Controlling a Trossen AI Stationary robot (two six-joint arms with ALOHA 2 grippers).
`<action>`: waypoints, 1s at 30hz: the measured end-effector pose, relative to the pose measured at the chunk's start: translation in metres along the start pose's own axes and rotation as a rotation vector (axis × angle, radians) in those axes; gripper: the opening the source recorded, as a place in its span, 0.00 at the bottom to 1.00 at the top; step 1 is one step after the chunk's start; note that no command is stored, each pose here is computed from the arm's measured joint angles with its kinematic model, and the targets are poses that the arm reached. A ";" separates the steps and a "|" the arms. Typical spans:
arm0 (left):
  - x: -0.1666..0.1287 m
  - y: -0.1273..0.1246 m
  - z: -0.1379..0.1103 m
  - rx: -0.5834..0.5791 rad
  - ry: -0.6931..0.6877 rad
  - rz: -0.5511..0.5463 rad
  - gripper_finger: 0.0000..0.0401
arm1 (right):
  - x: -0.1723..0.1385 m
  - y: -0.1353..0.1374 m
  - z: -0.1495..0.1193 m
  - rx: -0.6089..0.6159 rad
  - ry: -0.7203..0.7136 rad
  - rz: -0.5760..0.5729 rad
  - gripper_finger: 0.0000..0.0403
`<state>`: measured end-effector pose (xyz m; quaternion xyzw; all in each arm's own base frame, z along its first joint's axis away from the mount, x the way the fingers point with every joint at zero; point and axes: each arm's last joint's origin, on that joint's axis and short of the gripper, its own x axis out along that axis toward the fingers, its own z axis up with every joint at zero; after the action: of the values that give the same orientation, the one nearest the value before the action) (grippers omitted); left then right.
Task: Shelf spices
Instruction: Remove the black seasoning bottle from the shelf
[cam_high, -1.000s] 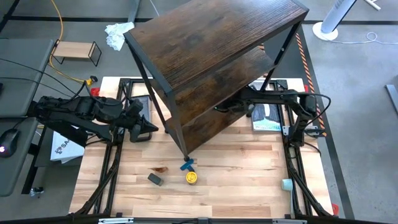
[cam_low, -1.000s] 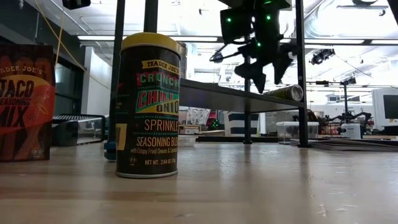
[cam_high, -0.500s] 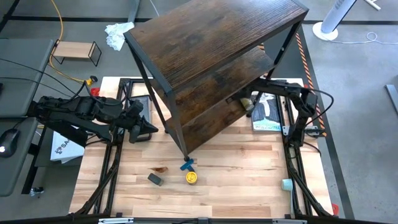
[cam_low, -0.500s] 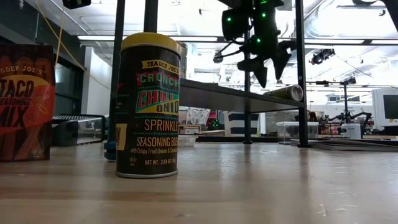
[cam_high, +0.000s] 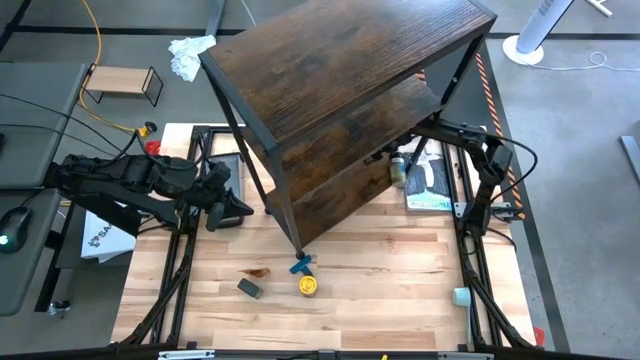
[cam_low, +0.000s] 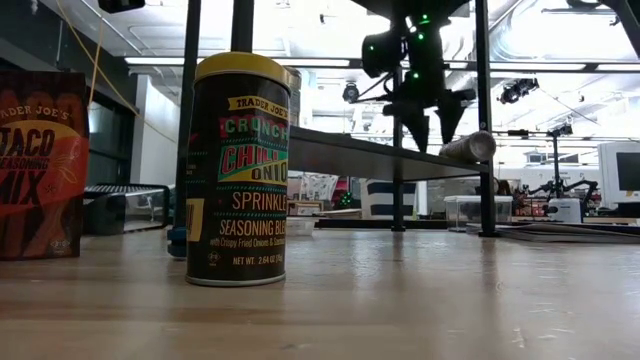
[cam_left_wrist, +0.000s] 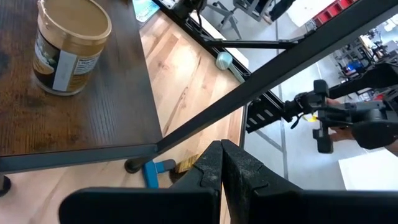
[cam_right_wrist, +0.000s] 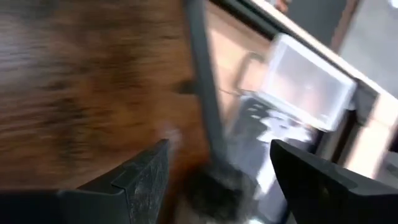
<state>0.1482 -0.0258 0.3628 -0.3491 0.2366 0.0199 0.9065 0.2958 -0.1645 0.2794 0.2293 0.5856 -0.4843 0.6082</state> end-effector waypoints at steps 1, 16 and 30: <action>0.000 0.000 0.000 0.000 0.000 0.000 0.00 | -0.001 -0.001 0.000 -0.003 0.009 0.017 0.68; 0.000 0.000 -0.002 0.004 0.018 0.006 0.00 | -0.022 -0.008 -0.005 0.168 -0.082 0.078 0.68; 0.000 0.001 -0.002 0.032 0.018 0.007 0.00 | -0.028 -0.005 -0.005 0.145 -0.037 0.240 0.68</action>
<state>0.1472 -0.0267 0.3612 -0.3341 0.2462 0.0162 0.9097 0.2932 -0.1531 0.3062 0.3322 0.5060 -0.4534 0.6542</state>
